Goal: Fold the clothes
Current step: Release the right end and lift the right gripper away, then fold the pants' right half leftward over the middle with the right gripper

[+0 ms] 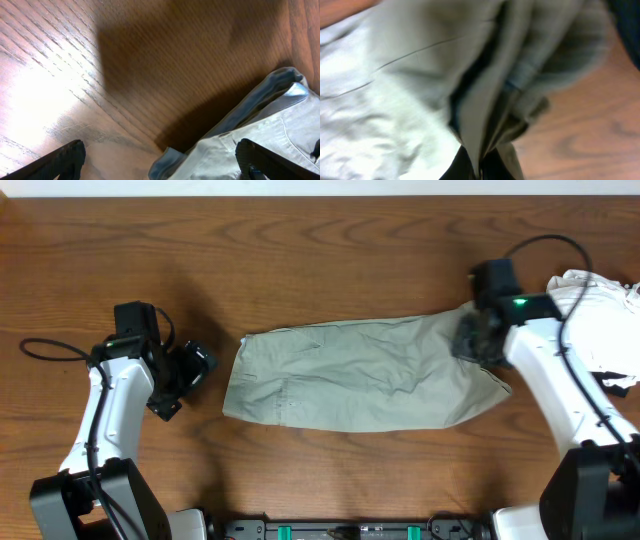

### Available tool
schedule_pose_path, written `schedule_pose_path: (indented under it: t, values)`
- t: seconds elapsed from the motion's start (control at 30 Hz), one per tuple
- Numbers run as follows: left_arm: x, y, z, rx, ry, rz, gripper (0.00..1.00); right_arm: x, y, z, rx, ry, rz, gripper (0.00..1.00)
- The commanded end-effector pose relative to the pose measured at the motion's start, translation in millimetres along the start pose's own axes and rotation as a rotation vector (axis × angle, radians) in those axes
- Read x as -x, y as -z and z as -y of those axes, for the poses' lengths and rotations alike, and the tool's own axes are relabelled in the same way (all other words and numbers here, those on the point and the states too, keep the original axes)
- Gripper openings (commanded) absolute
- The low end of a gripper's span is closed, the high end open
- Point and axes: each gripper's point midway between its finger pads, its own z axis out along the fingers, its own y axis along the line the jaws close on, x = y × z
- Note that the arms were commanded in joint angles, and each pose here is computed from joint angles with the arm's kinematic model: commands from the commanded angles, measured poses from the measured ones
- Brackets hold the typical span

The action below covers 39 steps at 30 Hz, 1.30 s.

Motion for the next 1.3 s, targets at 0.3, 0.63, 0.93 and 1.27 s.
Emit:
schedule_pose_path:
  t: [0.3, 0.63, 0.93, 1.27]
  values:
    - [2, 1, -1, 0.005, -0.041, 0.002, 0.98, -11, 44, -115, 0.200, 0.168, 0.133, 0.01]
    - [2, 1, -1, 0.005, -0.048, 0.002, 0.98, -28, 88, -193, 0.566, 0.196, 0.070, 0.01]
    - [1, 1, -1, 0.007, -0.056, -0.002, 0.98, -57, 107, -232, 0.651, 0.226, 0.072, 0.01]
    - [5, 10, 1, -0.007, -0.092, 0.039, 0.98, -87, 113, -260, 0.706, 0.229, 0.042, 0.01]
